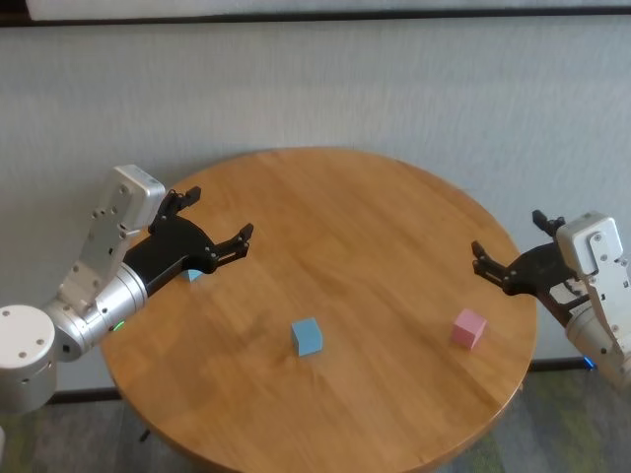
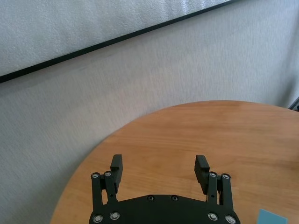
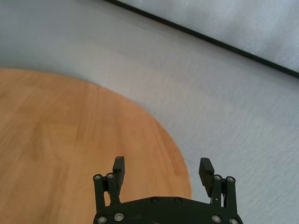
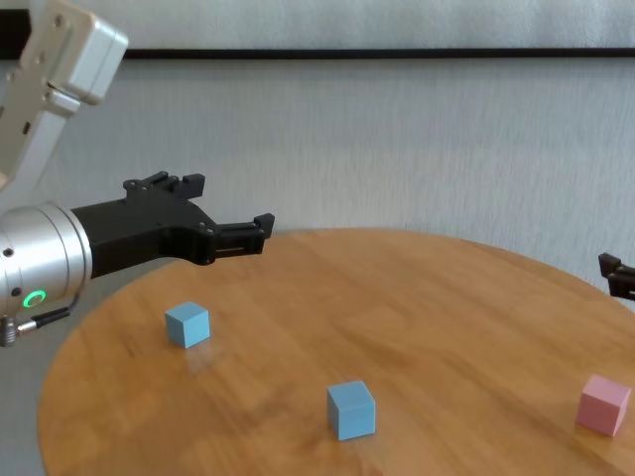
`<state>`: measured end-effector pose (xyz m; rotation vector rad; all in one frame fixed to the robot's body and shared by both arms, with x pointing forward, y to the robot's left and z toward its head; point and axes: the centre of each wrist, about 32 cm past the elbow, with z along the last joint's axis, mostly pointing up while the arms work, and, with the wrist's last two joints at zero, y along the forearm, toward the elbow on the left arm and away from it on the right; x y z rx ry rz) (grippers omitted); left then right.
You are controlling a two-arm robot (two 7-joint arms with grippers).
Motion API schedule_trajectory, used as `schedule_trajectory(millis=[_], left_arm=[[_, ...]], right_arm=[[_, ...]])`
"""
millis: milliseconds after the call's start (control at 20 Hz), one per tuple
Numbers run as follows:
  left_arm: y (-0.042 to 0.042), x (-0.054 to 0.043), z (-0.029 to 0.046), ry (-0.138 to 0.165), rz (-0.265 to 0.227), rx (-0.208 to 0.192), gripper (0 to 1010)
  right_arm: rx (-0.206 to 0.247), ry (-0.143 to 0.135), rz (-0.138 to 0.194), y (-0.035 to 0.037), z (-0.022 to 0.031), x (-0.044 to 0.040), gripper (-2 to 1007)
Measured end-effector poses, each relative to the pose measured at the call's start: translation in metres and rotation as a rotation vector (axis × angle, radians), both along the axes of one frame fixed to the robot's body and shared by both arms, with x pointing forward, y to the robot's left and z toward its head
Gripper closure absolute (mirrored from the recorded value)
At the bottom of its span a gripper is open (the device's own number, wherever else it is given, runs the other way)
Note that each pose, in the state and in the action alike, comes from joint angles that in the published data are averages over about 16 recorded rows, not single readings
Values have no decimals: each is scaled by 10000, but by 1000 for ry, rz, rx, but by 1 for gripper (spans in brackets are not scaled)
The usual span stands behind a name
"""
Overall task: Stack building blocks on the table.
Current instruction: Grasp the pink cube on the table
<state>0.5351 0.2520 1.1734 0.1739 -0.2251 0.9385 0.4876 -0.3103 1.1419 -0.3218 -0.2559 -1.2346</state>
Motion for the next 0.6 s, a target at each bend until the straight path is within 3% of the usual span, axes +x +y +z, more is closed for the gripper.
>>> schedule_trajectory(millis=[300, 600], left_arm=[[-4, 6, -2, 3, -5, 1, 10], [-7, 9, -3, 5, -8, 2, 10]], right_arm=[[-2, 69, 39, -45, 41, -20, 0], [-10, 165, 110, -142, 113, -27, 0]])
